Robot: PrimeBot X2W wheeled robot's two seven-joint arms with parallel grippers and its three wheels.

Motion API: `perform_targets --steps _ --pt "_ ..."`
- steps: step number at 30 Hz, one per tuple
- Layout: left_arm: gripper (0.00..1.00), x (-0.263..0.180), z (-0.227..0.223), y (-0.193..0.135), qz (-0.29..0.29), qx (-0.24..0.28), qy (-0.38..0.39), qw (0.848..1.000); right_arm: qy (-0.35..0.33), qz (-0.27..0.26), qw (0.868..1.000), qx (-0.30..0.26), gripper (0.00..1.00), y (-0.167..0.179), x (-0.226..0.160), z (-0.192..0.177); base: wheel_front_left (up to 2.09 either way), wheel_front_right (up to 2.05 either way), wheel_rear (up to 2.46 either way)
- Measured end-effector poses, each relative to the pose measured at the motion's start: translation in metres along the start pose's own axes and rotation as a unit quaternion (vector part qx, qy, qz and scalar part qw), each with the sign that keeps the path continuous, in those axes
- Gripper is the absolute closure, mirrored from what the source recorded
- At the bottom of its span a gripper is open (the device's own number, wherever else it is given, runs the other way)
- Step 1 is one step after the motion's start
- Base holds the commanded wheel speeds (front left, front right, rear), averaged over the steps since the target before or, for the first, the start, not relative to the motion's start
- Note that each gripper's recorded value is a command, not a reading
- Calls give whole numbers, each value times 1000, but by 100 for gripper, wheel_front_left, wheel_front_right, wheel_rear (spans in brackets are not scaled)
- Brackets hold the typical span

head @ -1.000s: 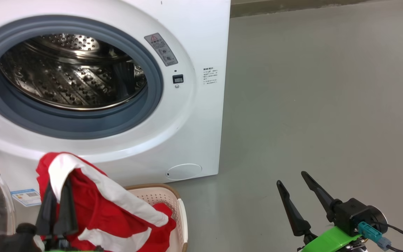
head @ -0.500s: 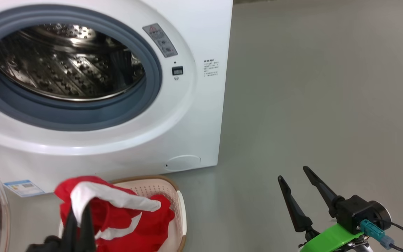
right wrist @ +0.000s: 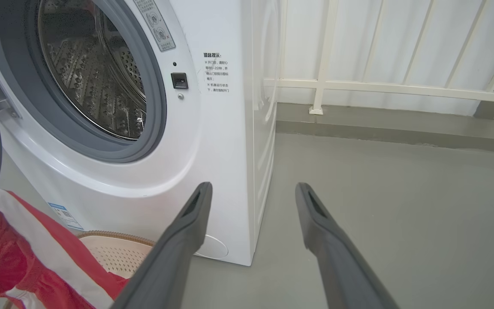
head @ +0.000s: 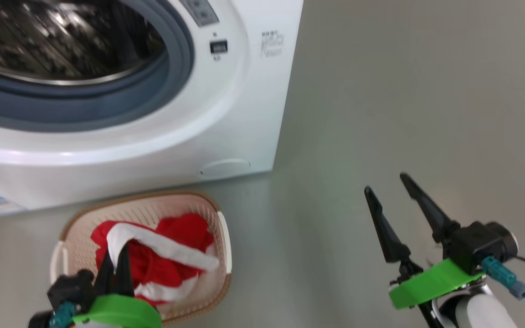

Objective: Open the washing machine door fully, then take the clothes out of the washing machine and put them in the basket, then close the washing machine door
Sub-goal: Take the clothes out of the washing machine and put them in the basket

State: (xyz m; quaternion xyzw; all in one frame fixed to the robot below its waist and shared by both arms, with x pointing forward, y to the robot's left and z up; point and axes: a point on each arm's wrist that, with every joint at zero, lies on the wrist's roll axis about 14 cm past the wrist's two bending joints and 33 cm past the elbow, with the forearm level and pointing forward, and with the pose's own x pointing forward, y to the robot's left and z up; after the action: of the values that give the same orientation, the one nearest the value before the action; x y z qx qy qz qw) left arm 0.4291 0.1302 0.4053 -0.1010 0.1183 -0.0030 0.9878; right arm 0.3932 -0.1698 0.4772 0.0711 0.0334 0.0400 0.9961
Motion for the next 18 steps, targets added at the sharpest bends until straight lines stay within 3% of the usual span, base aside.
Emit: perform_targets --steps 8,18 --pt "100 27 -70 9 10 -11 98 995 13 -9 1000 -4 0 -11 24 -18 0 0 0" --pt "100 35 -156 18 35 -24 224 974 39 -15 999 -5 0 -20 42 -47 0 0 0"
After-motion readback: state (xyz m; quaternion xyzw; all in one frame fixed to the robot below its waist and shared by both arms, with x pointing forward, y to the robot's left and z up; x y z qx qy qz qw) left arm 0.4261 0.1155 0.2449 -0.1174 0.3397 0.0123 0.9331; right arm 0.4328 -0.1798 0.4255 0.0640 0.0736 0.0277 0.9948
